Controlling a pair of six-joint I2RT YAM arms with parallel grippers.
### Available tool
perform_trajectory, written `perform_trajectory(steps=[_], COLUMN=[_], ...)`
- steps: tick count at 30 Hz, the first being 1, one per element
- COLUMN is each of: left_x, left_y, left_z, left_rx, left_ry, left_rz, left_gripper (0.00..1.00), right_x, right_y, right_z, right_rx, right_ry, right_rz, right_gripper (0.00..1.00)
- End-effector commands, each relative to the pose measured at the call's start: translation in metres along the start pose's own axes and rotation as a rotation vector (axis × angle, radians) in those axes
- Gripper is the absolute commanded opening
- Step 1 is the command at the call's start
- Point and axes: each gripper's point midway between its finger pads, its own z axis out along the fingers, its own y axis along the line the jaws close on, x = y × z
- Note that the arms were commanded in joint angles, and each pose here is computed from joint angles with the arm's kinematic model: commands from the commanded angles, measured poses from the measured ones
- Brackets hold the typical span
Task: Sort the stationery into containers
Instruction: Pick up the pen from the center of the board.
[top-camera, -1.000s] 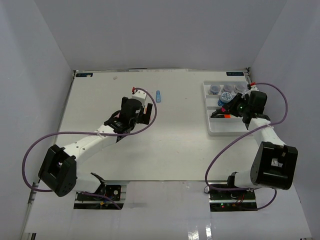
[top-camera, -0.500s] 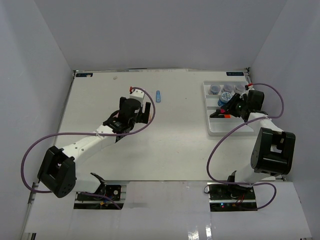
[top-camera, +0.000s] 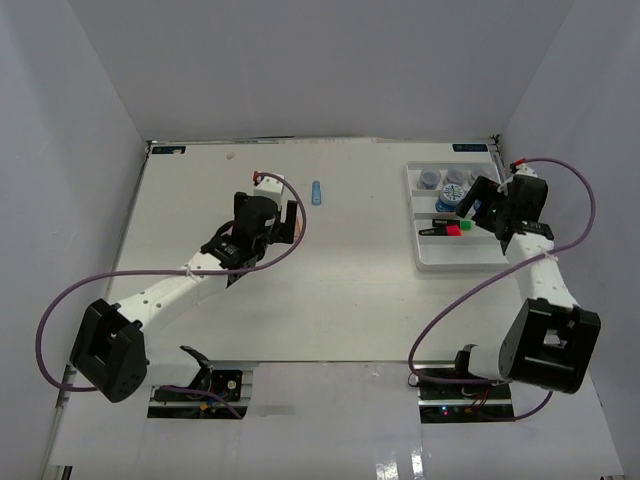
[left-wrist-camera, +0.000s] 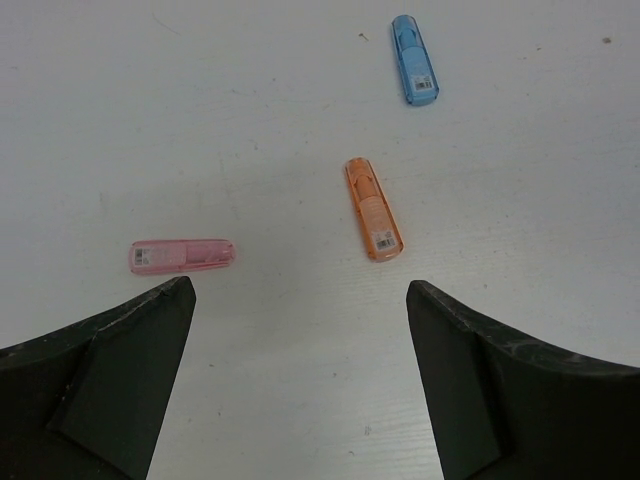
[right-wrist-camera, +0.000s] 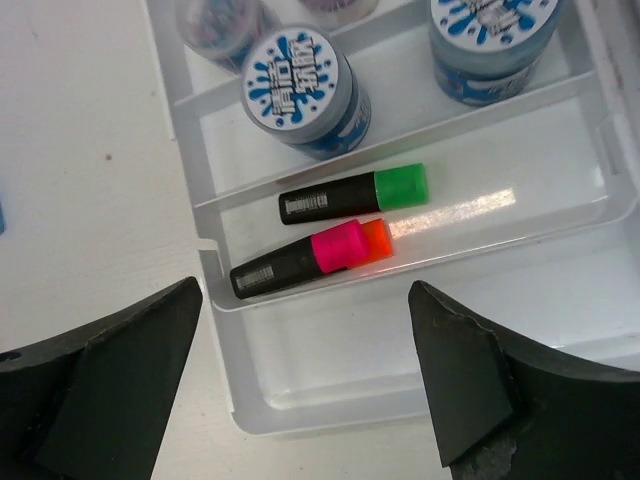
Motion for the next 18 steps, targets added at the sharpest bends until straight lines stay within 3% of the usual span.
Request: perform_trajectory(steps=[1,7,11,18], left_x=[-0.028,-0.025,-0.016,0.039], left_y=[0.011,0.025,0.041,0.110], left_z=[-0.013,-0.014,-0.014,-0.001], left_rx=[-0.034,-0.106,-0.175,-0.309], left_ry=[-0.084,-0.083,-0.060,0.123], left_rz=[-0.058,-0.090,-0.135,-0.330], left_gripper=[0.98,0.98,0.98,0.98], right_x=[-0.049,-0.078,-0.075,-0.068], right_y=[0.014,0.033,0.060,0.080], right_z=[-0.055,-0.122,-0.146,-0.171], right_rx=[0.009,-0.002,-0.140,-0.229], right_ry=[-0.182,-0.373,-0.394,-0.490], right_rz=[-0.094,-0.084,-0.133,-0.179], right_gripper=[0.90,0.90,0.90,0.90])
